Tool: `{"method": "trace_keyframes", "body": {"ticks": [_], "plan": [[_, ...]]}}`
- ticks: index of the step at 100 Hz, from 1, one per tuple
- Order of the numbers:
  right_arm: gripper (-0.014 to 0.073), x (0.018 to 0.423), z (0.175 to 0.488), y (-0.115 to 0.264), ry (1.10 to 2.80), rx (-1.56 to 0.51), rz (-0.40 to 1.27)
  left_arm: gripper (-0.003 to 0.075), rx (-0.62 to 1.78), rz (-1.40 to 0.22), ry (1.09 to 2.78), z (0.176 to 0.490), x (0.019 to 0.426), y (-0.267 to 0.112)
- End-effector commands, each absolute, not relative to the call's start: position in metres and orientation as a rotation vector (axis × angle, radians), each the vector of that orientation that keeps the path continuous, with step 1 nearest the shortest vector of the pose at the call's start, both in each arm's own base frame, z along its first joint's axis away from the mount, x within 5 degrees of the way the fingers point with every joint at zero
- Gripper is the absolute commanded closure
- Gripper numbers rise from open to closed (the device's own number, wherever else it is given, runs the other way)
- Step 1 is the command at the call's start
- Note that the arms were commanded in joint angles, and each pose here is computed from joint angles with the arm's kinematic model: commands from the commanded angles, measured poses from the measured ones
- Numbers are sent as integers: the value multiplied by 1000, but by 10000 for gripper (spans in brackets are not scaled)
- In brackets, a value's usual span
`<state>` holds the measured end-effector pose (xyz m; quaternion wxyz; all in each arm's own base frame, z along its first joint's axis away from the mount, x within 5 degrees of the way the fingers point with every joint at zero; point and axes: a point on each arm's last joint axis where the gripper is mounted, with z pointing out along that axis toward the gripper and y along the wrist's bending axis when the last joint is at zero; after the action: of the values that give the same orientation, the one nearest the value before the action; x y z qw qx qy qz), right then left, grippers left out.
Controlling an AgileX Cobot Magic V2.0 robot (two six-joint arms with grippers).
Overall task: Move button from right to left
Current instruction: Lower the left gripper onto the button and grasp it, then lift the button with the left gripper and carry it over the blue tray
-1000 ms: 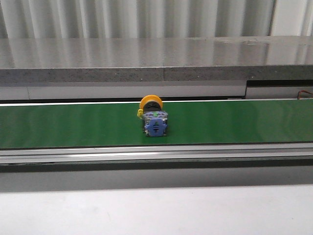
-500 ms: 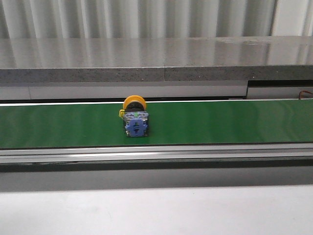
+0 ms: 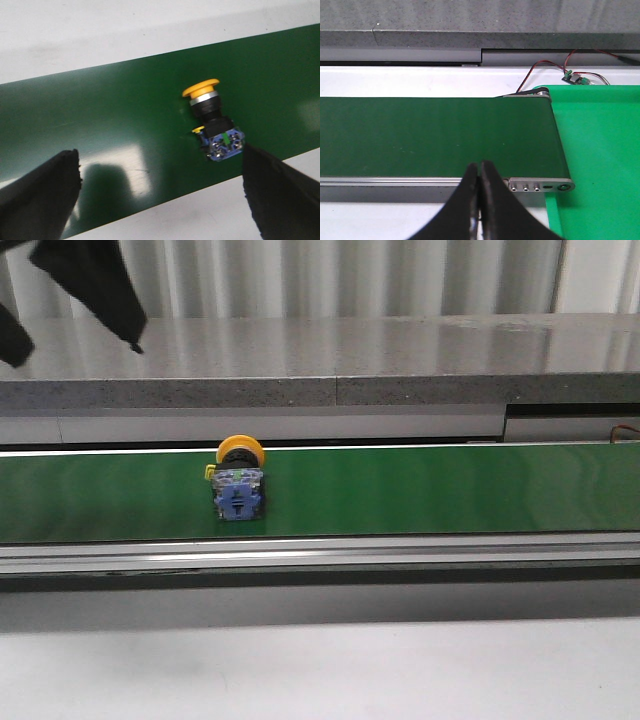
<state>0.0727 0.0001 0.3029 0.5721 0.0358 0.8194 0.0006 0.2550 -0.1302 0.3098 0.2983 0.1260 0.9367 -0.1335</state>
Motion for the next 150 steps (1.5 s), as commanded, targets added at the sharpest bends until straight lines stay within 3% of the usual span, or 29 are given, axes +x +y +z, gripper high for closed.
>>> {"method": "trace_keyframes", "body": {"ticks": [1,30,57,98,108,127,134,139,150], "plan": [[662,74,316,-1,1837,96,-5,104,352,-407,2399,324,263,-147],[662,74,316,-1,1837,96,-5,104,463,-400,2455,302,276,-183],[662,74,316,-1,1837,96,-5,104,447,-272,2521,284,285,-179],[662,74,316,-1,1837,96,-5,115,431,-205,2657,245,299,-179],[662,74,316,-1,1837,96,-5,203,430,-205,2661,245,299,-179],[662,74,316,-1,1837,96,-5,598,430,-202,2666,248,297,-178],[662,74,316,-1,1837,96,-5,696,456,-183,2675,250,294,-176],[662,74,316,-1,1837,96,-5,742,465,-165,2674,255,292,-173],[662,74,316,-1,1837,96,-5,740,457,-138,2632,276,285,-161]]}}
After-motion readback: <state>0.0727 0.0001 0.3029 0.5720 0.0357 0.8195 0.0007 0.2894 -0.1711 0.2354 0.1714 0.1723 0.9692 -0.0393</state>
